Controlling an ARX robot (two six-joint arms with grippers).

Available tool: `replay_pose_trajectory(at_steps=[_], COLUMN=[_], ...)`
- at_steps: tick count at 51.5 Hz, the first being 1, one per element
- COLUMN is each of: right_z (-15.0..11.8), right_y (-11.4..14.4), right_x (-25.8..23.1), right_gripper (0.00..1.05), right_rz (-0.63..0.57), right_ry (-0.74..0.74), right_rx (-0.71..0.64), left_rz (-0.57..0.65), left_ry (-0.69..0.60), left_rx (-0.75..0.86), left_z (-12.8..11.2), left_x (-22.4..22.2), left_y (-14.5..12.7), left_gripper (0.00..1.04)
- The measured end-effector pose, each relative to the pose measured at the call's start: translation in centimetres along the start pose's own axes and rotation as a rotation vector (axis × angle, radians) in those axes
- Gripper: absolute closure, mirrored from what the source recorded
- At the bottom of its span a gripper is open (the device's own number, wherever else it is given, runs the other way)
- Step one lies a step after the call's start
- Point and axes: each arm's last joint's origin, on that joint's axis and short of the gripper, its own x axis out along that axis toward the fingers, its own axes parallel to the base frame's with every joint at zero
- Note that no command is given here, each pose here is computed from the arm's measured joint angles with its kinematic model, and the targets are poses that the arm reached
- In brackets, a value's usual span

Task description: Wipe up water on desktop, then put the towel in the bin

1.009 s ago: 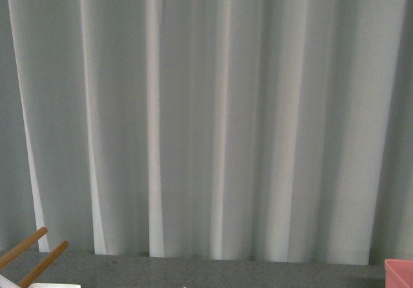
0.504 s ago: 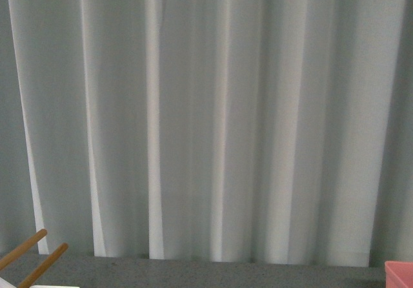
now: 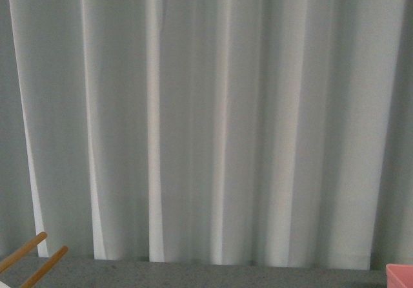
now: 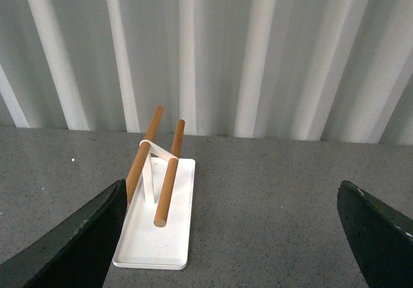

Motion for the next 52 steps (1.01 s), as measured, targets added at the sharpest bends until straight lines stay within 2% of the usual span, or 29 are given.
replay_pose_trajectory(at_steps=[8,11,31,36,39,52], right_z=[0.01,0.01,0.01,0.01,0.01,0.01], right_y=[0.00,0.00,0.00,0.00,0.00,0.00], right_x=[-0.05,-0.05,-0.05,-0.05,-0.05,-0.05], right_gripper=[1.01,0.95,0.28,0.05,0.08,0.07], right_rz=[0.000,0.000,0.000,0.000,0.000,0.000], right_ry=[-0.003,-0.003,-0.003,-0.003,-0.003,-0.003], right_rx=[0.000,0.000,0.000,0.001,0.001,0.001], left_rz=[0.000,0.000,0.000,0.000,0.000,0.000], left_ry=[-0.001,-0.001,-0.001,-0.001,-0.001,-0.001], left_rx=[0.000,0.000,0.000,0.000,0.000,0.000], left_z=[0.01,0.01,0.01,0.01,0.01,0.01], left_x=[-0.01,-0.01,-0.01,-0.01,-0.01,-0.01], left_y=[0.00,0.00,0.00,0.00,0.00,0.00], left_gripper=[0.07,0.07,0.07,0.07,0.07,0.07])
